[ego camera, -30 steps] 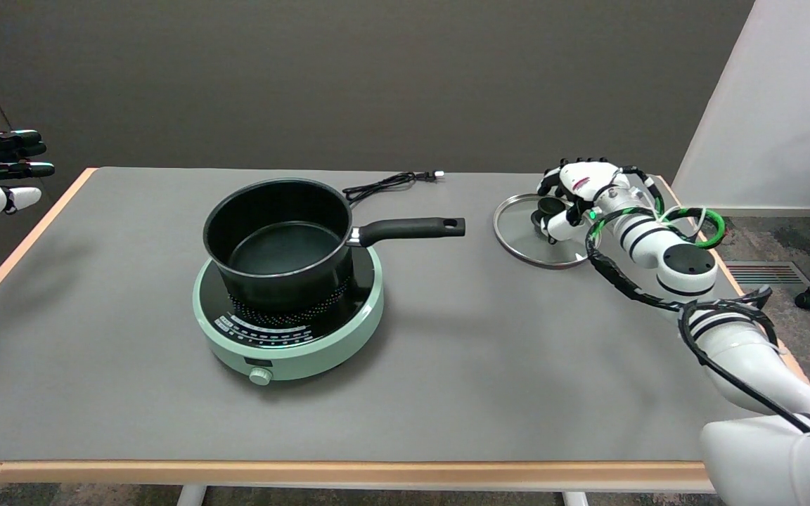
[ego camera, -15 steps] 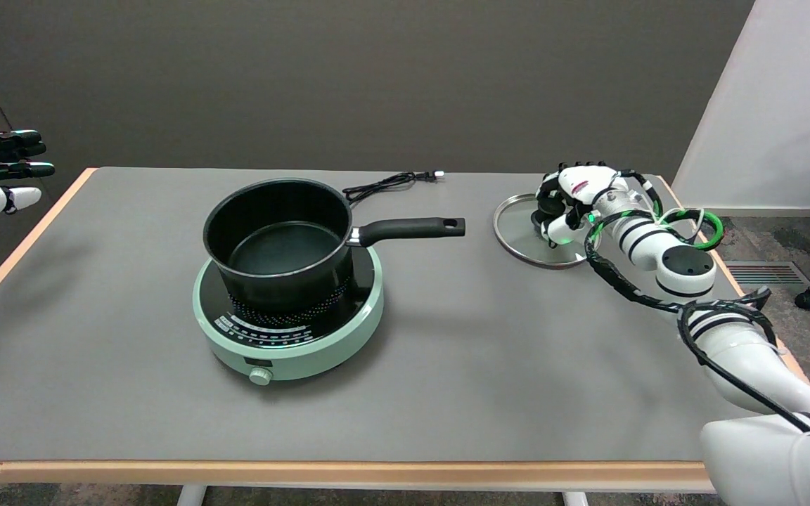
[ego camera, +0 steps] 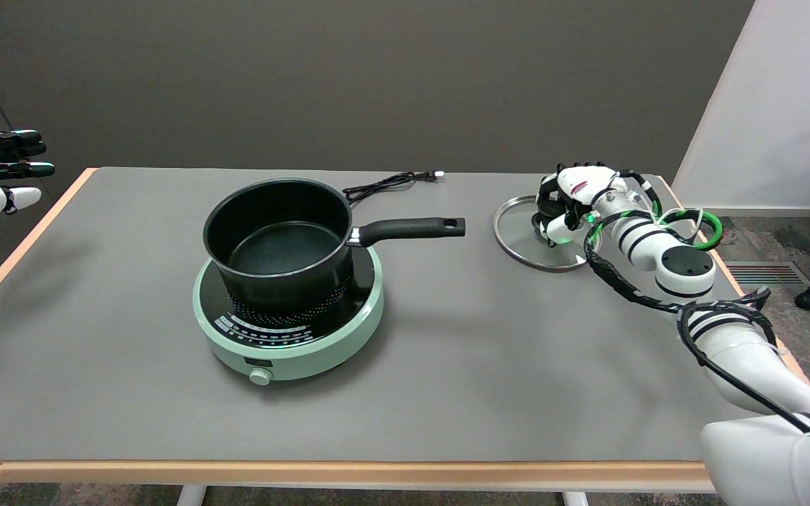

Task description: Pick up the pot lid.

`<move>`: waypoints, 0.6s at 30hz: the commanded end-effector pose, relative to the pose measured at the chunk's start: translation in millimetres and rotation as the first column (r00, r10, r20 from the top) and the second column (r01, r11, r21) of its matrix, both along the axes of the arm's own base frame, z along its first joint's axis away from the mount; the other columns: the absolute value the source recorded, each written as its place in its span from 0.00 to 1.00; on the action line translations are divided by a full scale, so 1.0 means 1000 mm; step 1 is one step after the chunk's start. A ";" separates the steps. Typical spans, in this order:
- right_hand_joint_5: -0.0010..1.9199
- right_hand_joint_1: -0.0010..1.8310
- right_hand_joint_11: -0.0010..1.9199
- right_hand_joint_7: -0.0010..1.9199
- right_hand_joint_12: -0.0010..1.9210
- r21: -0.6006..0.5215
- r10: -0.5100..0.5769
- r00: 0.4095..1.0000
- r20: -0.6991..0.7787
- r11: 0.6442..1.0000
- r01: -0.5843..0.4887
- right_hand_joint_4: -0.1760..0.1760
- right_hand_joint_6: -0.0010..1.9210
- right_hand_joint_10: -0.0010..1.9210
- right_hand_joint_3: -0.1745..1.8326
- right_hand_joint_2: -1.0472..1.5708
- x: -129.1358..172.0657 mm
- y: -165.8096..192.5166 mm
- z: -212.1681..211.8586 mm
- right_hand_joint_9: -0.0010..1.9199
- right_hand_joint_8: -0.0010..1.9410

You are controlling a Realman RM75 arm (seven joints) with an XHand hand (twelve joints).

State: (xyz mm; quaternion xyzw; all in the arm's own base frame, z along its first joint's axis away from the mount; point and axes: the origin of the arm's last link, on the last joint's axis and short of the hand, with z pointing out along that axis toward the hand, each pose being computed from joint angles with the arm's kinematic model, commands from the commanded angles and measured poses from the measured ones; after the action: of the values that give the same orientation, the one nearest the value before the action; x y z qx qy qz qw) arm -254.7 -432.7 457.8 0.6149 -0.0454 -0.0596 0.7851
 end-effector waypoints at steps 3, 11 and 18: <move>0.39 0.58 0.30 0.49 0.85 0.011 0.000 1.000 -0.020 1.000 0.000 1.00 0.43 0.41 0.51 0.71 0.000 0.003 -0.003 0.44 0.28; 0.37 0.73 0.27 0.43 0.92 0.018 0.006 1.000 -0.030 1.000 -0.005 1.00 0.49 0.58 0.28 0.78 0.001 0.005 -0.005 0.43 0.68; 0.34 0.73 0.27 0.44 0.94 0.021 0.008 0.999 -0.033 1.000 -0.007 1.00 0.54 0.67 0.30 0.77 0.001 0.007 -0.007 0.41 0.67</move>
State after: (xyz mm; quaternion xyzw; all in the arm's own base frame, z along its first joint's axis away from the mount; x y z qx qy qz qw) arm -254.0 -429.1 454.1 0.6193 -0.0366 -0.0644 0.7817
